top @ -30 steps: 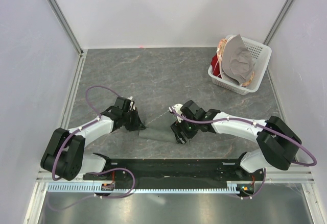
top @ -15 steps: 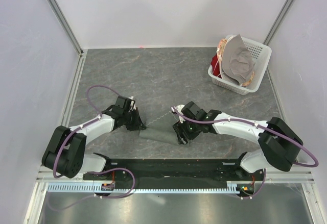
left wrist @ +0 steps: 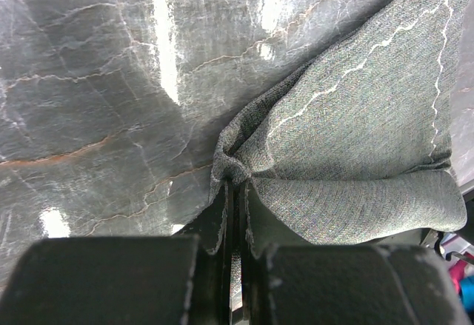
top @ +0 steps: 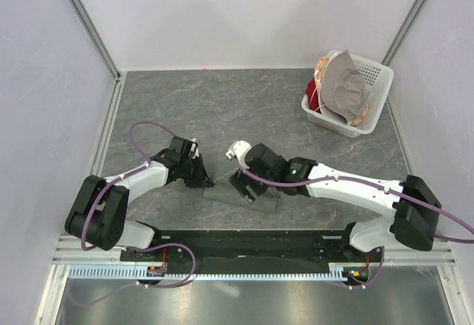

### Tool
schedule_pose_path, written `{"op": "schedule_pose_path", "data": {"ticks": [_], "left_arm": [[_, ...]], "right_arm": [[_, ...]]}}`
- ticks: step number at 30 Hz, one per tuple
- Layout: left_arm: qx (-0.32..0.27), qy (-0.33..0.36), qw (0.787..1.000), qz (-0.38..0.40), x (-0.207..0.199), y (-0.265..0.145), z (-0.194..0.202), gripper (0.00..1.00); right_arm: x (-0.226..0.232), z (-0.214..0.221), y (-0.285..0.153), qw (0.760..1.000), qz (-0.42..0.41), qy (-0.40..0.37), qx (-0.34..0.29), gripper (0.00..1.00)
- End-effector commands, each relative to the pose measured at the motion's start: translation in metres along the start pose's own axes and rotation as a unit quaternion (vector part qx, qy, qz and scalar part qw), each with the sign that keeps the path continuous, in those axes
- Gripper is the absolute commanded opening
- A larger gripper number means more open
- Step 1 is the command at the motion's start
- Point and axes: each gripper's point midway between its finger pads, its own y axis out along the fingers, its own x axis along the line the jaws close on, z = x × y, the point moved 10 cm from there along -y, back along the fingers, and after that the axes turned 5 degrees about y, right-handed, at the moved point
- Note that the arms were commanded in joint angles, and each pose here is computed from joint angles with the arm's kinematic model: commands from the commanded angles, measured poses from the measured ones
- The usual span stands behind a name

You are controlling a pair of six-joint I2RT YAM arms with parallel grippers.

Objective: Fold the napkin, place the utensils inside, and roll it up
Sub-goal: Roll the napkin with the utensil

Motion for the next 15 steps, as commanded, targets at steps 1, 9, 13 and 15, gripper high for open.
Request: {"op": "schedule_pose_path", "data": {"ticks": [1,9,13,15], "left_arm": [[0.012,0.015,1.0,-0.005,0.001,0.0,-0.001,0.02],[0.018,0.015,1.0,-0.003,0.0,0.001,-0.002,0.02],[0.019,0.016,1.0,-0.002,-0.001,0.001,-0.002,0.02],[0.019,0.016,1.0,-0.002,-0.001,0.001,-0.003,0.02]], "right_arm": [[0.02,-0.004,0.022,0.995,0.041,-0.091,-0.009,0.85],[0.053,0.005,0.058,0.989,0.001,-0.147,-0.003,0.78],[0.051,0.015,0.068,0.988,0.004,-0.153,0.012,0.73],[0.048,0.019,0.071,0.987,0.019,-0.157,0.018,0.73]]}}
